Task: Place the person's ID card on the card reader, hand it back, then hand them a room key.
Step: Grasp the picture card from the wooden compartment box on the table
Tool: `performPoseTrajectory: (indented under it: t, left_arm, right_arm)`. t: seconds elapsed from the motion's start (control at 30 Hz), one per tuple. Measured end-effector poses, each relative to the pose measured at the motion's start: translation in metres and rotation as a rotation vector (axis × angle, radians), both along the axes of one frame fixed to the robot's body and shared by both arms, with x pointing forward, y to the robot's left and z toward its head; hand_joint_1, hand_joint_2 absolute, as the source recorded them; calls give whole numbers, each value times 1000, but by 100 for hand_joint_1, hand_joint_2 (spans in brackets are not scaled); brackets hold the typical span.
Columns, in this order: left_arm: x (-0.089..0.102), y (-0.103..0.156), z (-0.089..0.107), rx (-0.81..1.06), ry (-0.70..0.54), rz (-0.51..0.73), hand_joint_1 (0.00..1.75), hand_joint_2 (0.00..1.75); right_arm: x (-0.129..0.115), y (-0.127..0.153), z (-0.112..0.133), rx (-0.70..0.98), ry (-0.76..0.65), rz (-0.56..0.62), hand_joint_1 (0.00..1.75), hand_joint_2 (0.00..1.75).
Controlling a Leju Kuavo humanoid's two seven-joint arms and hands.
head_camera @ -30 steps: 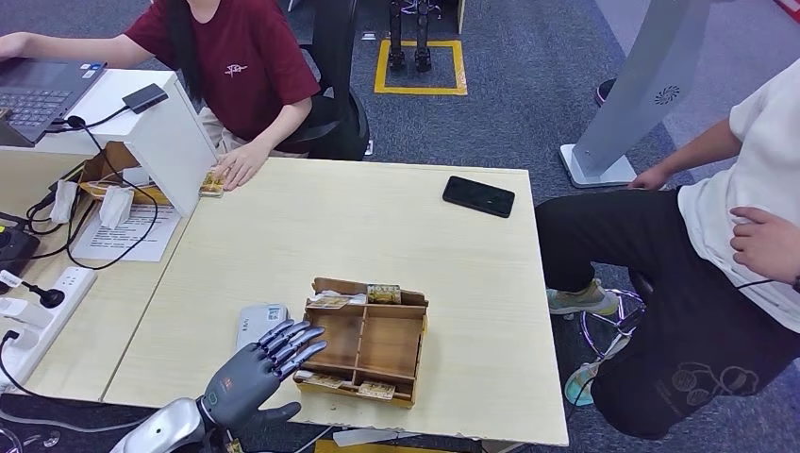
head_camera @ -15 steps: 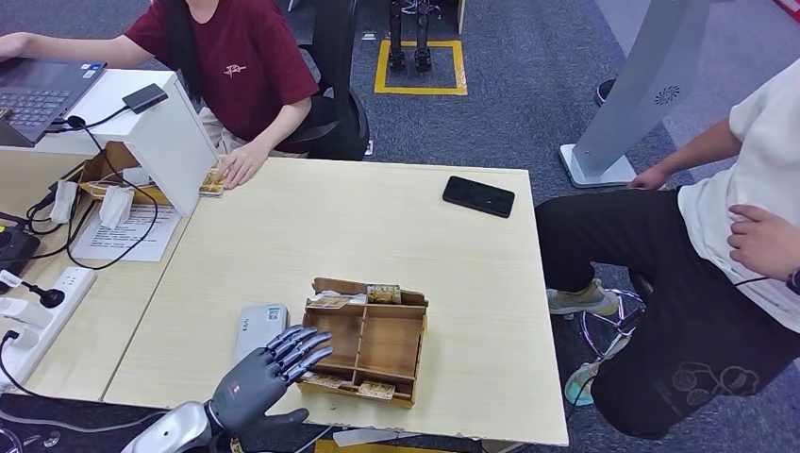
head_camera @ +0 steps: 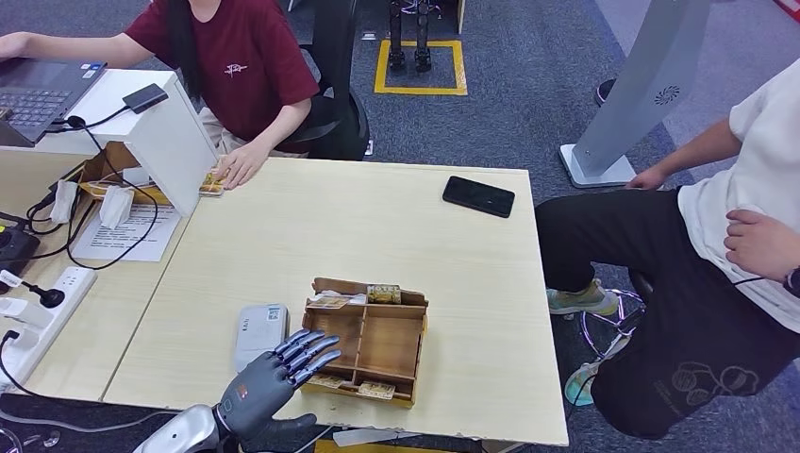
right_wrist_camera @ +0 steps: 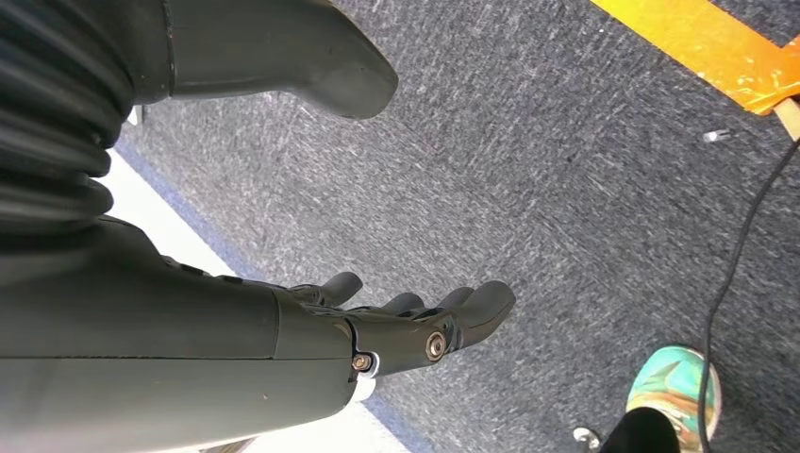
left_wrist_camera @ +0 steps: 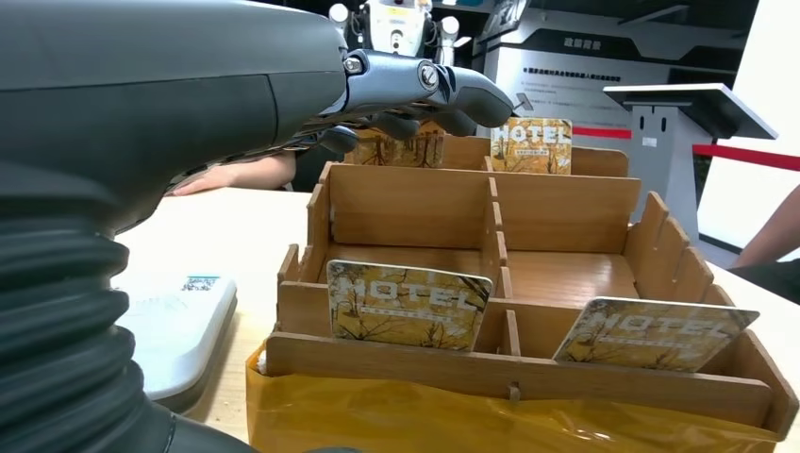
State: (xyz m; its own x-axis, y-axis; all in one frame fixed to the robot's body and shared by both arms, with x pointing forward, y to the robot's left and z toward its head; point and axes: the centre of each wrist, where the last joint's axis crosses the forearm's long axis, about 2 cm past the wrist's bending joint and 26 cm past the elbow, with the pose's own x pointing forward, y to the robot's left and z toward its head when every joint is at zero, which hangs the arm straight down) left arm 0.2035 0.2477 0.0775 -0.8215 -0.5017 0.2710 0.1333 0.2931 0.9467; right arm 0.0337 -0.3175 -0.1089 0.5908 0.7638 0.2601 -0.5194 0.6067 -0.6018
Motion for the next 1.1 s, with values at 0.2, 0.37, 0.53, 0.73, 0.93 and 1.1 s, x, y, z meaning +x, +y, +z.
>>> performPoseTrajectory:
  t: [0.2, 0.37, 0.53, 0.73, 0.93, 1.1]
  left_arm:
    - [0, 0, 0, -1, 3, 0, 44, 175]
    - [0, 0, 0, -1, 3, 0, 70, 175]
    - [0, -1, -1, 0, 15, 2, 162, 175]
    - [0, -2, -2, -8, 38, 4, 171, 175]
    - [0, -2, -2, -9, 47, 0, 175, 175]
    - [1, -2, -2, -13, 50, -6, 175, 175]
  right_arm:
    - [0, 0, 0, 2, -4, 3, 0, 175]
    - [0, 0, 0, 3, -4, 3, 0, 175]
    - [0, 0, 0, 4, -6, 5, 0, 175]
    - [8, 0, 1, 16, -37, 19, 0, 175]
    - [11, -1, 1, 16, -47, 20, 0, 175]
    - [11, -1, 1, 15, -48, 20, 0, 175]
